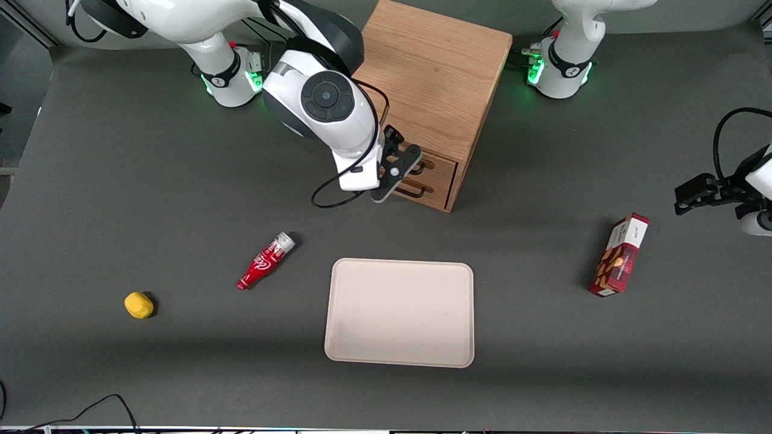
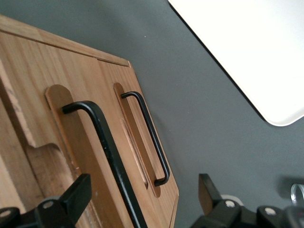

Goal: Open upper drawer
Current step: 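Hook the right gripper onto the upper drawer's black handle, then pull the upper drawer outward from the cabinet with the right gripper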

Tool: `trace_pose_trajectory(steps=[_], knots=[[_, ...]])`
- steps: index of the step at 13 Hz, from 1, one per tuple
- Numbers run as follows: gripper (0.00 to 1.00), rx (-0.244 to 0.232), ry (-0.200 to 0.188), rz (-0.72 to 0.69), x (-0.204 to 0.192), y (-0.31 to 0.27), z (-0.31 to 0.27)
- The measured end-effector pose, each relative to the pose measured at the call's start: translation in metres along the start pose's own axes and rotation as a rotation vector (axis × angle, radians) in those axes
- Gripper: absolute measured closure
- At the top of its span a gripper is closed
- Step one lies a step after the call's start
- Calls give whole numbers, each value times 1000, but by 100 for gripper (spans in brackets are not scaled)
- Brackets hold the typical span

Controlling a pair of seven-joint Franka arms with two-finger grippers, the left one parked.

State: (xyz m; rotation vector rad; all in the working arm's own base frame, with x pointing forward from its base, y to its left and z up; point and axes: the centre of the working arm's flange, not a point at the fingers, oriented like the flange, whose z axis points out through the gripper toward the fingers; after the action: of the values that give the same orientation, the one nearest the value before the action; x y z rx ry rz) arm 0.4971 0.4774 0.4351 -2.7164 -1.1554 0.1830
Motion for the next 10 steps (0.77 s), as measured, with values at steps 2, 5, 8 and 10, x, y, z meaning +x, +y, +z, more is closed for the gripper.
trace_pose_trajectory(steps=[2,5,8,10], knots=[[0,-16,-7,-7,1,4,6],[0,-18,-9,-23,4,7,17],[0,-51,17,-74,7,22,23],[0,-65,16,-102,8,44,29]])
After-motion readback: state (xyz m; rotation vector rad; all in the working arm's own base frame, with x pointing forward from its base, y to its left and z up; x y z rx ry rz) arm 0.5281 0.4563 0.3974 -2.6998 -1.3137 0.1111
